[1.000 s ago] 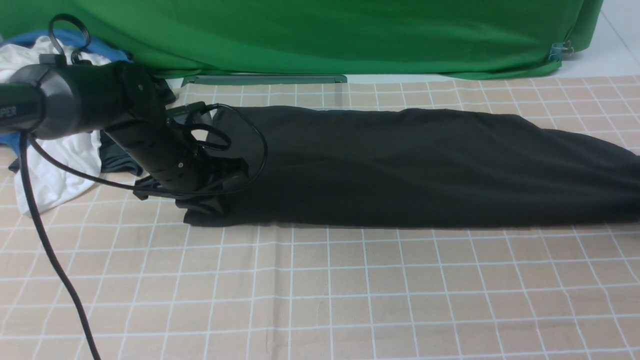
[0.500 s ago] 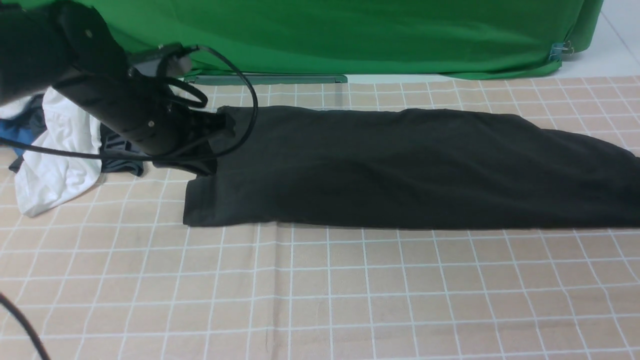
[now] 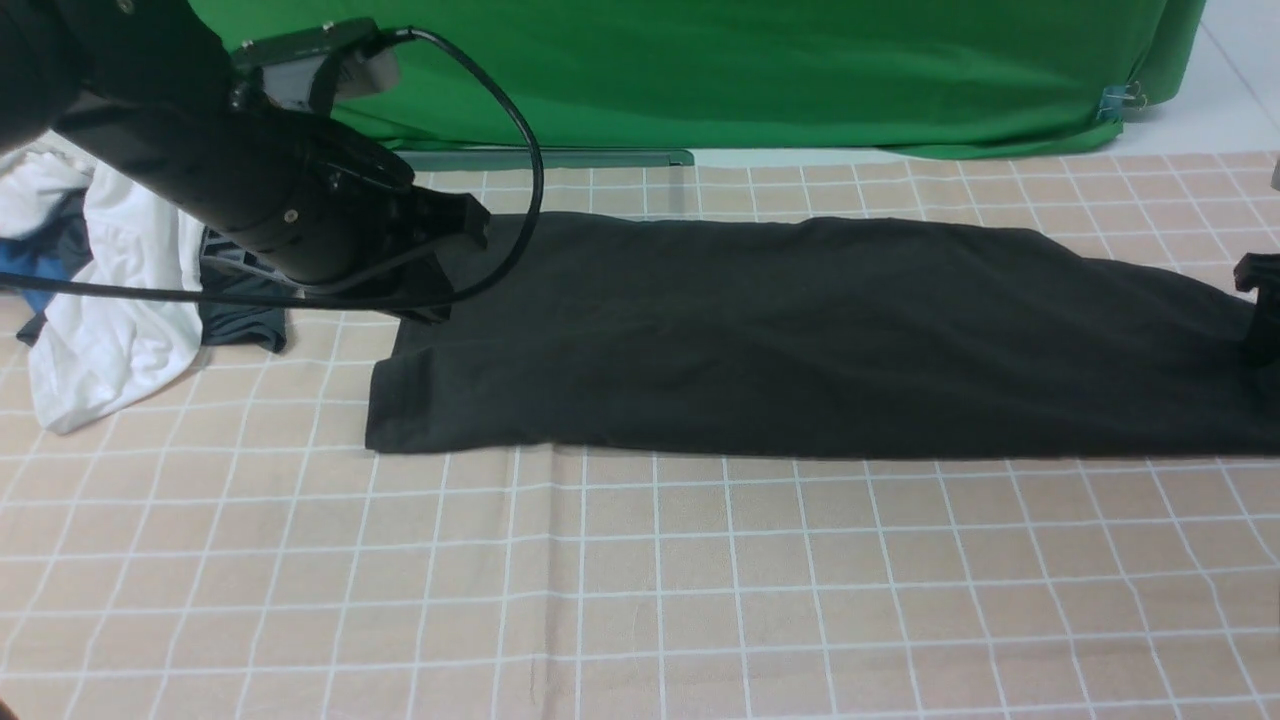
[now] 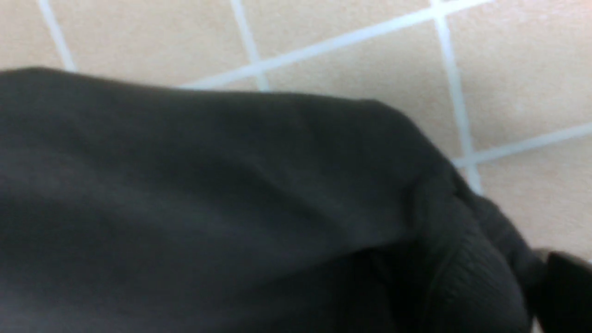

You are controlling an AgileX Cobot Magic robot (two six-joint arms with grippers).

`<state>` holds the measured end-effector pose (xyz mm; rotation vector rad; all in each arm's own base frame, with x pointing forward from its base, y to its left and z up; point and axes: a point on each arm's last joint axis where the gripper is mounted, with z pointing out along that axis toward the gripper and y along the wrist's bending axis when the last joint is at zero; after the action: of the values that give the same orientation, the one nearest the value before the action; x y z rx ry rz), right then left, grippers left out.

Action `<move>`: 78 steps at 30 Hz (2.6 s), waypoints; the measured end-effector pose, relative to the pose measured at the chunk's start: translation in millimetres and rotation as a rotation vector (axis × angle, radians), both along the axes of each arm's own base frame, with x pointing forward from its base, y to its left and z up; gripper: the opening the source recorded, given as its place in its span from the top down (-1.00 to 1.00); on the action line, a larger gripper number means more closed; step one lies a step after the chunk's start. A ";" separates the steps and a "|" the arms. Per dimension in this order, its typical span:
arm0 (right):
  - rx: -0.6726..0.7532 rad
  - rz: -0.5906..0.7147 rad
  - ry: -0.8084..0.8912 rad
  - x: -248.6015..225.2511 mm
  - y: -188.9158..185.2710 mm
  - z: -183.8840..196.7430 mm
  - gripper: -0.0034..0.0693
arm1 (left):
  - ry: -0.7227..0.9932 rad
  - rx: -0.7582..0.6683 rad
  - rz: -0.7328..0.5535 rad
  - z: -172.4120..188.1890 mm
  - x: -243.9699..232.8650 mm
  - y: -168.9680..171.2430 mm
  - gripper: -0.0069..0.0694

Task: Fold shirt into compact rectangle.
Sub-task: 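Pull the folded dark garment lengthwise by its ends to straighten it flat on the table, then fold the right end of the dark garment over onto its left end with the right gripper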

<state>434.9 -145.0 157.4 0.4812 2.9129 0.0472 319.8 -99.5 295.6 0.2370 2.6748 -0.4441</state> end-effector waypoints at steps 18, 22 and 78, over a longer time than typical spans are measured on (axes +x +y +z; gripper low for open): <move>0.017 0.089 -0.070 11.7 12.3 72.8 0.60 | 0.034 0.029 0.031 5.8 -9.3 5.7 0.77; -0.003 0.162 -0.155 15.3 48.3 113.1 0.60 | -0.008 0.065 0.068 17.5 -15.0 13.7 0.77; 0.554 0.679 -0.575 -15.3 488.3 80.6 -0.36 | -0.145 0.113 0.109 60.9 -65.8 33.8 0.77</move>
<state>419.6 343.3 238.0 -0.4167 2.3132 0.9246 254.0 -65.7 356.5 0.1489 2.5574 -0.2331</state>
